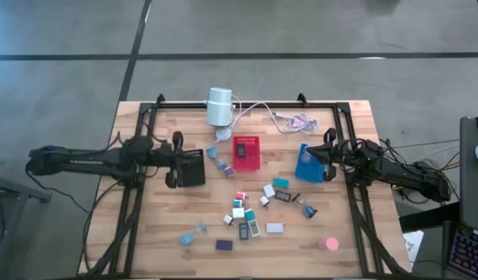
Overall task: Pick & Place Office items
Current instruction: Put the right black charger adapter into the black basket
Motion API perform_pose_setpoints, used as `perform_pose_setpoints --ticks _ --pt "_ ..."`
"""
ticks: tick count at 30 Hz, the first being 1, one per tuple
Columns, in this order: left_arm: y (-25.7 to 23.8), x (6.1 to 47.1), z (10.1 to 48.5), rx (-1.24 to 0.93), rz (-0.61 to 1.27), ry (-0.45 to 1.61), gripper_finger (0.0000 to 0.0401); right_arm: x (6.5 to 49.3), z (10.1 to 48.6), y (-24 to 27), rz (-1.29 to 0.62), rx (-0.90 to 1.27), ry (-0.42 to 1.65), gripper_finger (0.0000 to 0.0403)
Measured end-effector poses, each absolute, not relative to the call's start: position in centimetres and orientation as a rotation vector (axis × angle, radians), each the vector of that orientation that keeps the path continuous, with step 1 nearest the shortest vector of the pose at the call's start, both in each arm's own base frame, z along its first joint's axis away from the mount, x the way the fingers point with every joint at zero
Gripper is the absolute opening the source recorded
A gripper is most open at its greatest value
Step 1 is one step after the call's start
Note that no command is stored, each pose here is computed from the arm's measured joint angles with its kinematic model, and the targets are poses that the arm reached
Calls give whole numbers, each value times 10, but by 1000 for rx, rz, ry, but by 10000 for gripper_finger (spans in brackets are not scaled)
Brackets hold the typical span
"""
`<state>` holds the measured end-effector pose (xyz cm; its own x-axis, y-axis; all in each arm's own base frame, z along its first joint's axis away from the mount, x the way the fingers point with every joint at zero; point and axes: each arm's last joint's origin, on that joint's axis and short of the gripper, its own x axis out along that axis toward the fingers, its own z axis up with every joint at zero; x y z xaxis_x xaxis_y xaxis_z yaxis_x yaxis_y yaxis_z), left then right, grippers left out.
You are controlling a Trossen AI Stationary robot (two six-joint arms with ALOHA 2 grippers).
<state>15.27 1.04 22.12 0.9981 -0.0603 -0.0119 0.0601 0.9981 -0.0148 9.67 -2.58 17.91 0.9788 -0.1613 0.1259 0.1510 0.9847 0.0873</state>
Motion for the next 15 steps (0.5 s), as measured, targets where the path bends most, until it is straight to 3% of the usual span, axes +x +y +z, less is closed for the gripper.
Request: perform_pose_setpoints --ticks 15 --pt "11 127 179 -15 -34 -41 0 97 177 -26 -154 79 -115 8"
